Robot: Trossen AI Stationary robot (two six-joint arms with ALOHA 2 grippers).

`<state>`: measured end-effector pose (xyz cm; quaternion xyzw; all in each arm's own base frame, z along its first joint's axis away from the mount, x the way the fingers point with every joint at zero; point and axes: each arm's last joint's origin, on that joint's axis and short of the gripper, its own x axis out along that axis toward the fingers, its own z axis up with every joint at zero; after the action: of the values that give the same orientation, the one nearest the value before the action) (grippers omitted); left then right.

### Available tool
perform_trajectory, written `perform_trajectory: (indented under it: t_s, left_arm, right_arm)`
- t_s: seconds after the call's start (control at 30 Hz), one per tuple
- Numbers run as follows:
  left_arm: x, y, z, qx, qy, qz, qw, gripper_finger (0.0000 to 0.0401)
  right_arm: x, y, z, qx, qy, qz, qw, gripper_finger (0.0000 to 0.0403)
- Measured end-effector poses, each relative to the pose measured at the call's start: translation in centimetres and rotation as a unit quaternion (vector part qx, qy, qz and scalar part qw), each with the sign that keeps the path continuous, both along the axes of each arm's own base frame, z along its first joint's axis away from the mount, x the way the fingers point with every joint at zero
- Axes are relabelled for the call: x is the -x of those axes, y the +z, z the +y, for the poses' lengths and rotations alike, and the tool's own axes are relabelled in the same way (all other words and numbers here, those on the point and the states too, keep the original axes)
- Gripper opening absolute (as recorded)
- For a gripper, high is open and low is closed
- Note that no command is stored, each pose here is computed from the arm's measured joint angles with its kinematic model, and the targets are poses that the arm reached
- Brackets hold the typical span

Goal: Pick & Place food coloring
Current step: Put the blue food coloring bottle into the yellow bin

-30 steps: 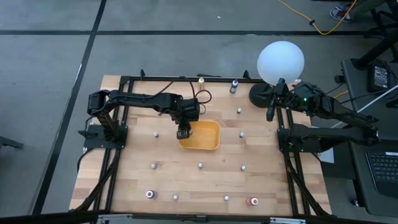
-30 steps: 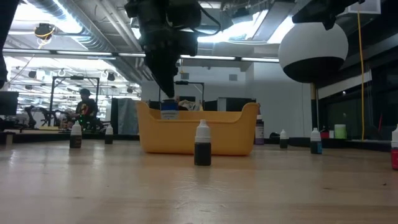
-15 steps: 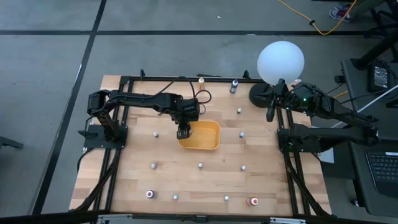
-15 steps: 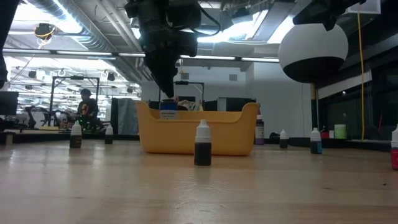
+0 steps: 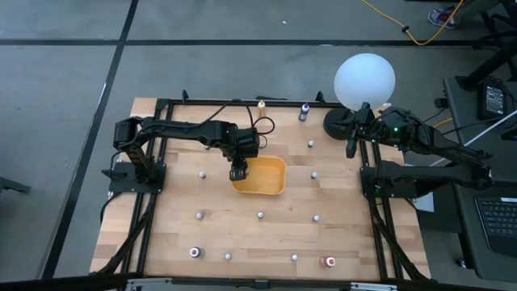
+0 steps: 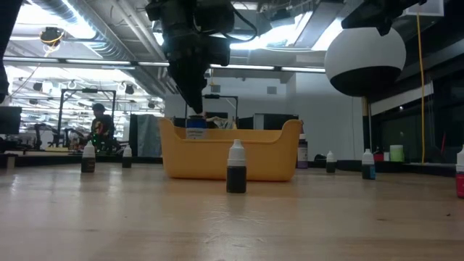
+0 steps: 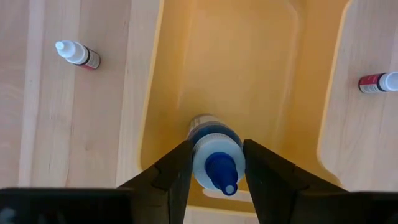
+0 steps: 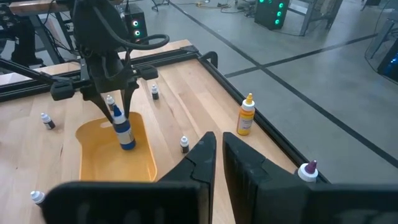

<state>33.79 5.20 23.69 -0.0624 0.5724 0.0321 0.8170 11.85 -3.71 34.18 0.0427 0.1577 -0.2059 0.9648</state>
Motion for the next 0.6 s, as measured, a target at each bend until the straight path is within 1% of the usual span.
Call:
perform_trajectory:
  t_s: [0.1, 0.23, 0.4, 0.47, 0.6]
  left_arm:
    - [0.0, 0.0, 0.0, 0.006, -0.002, -0.001, 1.0, 0.0142]
    - [0.0, 0.0, -0.1, 0.006, -0.002, -0.002, 1.0, 0.0156]
    - [0.0, 0.3, 0.1, -0.011, 0.004, 0.002, 1.0, 0.0174]
    - [-0.1, 1.3, 0.1, -0.019, 0.006, -0.001, 1.0, 0.0177]
    - [-0.3, 4.1, 0.3, -0.04, 0.009, -0.013, 0.999, 0.0177]
  right_arm:
    - [0.0, 0.0, 0.0, 0.0, 0.0, 0.0, 1.0, 0.0034]
    - [0.0, 0.0, 0.0, 0.0, 0.0, 0.0, 1.0, 0.0034]
    - [0.0, 0.0, 0.0, -0.001, 0.0, 0.003, 1.0, 0.0034]
    - [0.0, -0.1, 0.0, -0.001, 0.0, 0.003, 1.0, 0.0034]
    - [0.0, -0.1, 0.0, -0.001, 0.0, 0.004, 1.0, 0.0034]
